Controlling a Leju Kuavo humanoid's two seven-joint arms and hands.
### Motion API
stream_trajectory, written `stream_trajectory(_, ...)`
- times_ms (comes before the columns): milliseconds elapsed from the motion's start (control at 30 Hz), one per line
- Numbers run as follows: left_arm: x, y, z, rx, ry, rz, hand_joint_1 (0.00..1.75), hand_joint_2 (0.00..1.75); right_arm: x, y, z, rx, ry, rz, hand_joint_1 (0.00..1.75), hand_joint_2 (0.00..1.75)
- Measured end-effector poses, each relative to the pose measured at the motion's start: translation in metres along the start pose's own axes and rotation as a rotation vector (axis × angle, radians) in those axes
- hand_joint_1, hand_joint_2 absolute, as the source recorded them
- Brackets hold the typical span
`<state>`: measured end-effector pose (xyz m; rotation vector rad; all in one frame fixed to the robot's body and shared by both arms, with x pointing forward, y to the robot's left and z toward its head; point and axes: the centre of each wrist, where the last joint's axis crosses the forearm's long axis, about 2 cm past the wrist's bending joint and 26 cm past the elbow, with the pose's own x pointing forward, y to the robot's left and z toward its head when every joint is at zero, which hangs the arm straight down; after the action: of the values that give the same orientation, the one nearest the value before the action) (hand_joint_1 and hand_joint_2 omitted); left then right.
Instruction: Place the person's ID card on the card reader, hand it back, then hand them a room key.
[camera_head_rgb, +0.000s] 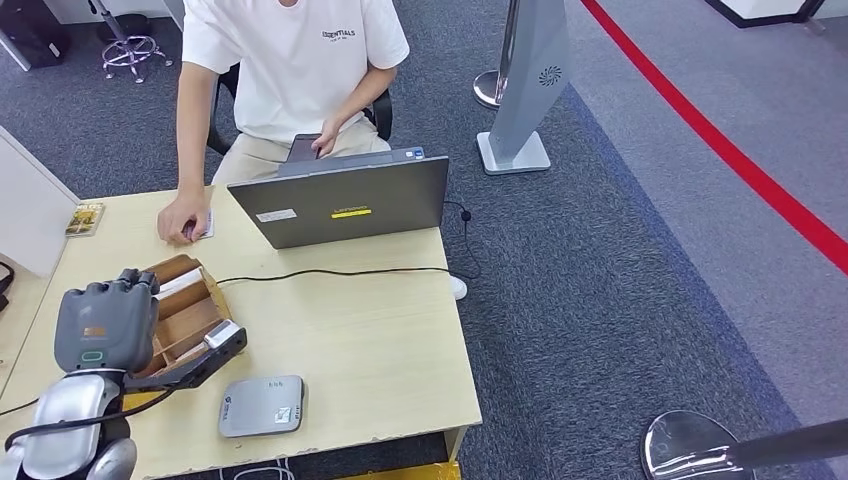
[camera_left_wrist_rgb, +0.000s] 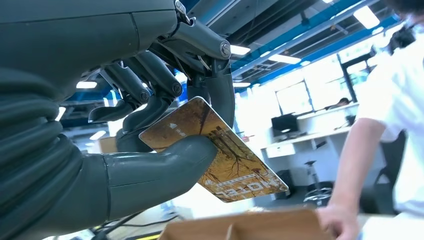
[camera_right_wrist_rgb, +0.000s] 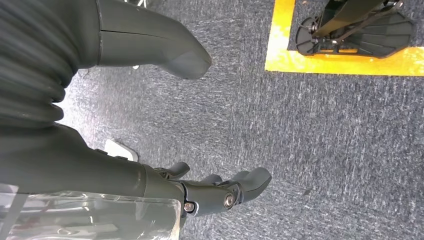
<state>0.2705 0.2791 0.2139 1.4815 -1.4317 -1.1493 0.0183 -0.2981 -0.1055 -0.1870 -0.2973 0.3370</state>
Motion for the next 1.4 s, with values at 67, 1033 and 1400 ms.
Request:
stream_trajectory(67,-0.002,0.009,-0.011,0.021,-0.016,0.022,1.75,1.75,0.000,0.002,0.000,0.000,0.001,0.000,0.00,1.75)
stream_trajectory(1033,-0.104,0.028,-0.111,0.318,0.212,-0.309,1.75,1.75,-0.003,0.006,-0.006,0.065,-0.004,0.135,0.00,1.75)
stream_trajectory(1400,-0.117,0.019,-0.107,0.271,0.238,-0.310,0.00,1.75,-0.004,0.006,-0.006,0.070,-0.003,0.138,0.00,1.75)
